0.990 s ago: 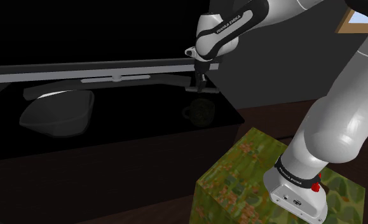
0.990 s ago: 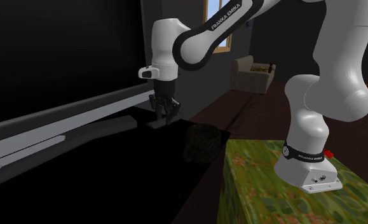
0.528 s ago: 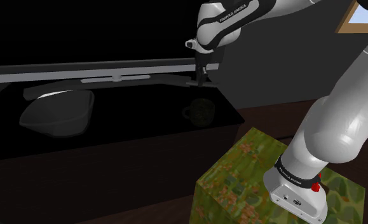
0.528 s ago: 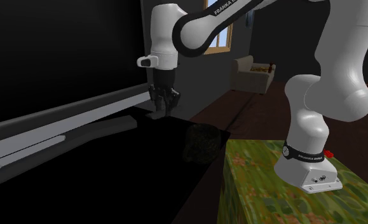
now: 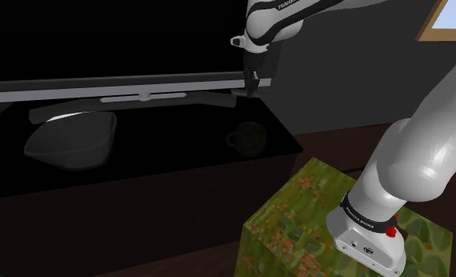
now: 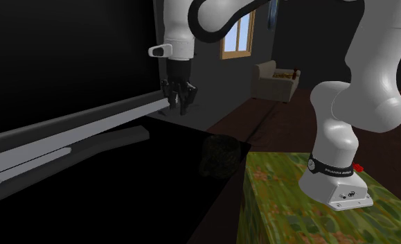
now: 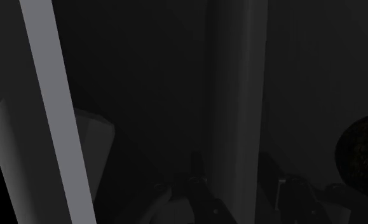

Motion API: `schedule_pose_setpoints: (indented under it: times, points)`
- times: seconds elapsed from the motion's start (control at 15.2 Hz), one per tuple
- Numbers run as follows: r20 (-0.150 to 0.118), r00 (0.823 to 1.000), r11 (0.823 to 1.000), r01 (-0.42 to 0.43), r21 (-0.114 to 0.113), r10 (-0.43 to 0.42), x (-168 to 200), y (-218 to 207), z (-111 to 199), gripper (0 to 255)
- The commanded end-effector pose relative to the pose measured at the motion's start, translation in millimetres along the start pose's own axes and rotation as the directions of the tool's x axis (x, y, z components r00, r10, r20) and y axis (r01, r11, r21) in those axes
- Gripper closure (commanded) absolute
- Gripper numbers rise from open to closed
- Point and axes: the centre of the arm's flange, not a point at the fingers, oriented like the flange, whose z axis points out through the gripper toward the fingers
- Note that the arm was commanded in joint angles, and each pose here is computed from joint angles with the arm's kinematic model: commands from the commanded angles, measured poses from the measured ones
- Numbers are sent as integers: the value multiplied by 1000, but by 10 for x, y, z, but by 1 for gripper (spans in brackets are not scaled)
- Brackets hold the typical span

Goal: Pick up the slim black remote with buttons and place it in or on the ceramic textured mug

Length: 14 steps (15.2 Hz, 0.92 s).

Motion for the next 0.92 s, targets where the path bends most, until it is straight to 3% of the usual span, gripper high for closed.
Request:
schedule_pose_setpoints:
  times: [0.0,0.33,0.86]
  points:
    - [0,1000,1000,0,0,0,18,14,-104,255]
    - [0,1000,1000,0,0,0,20,34,-355,255]
    - [0,1000,1000,0,0,0,378,-958,-382,255]
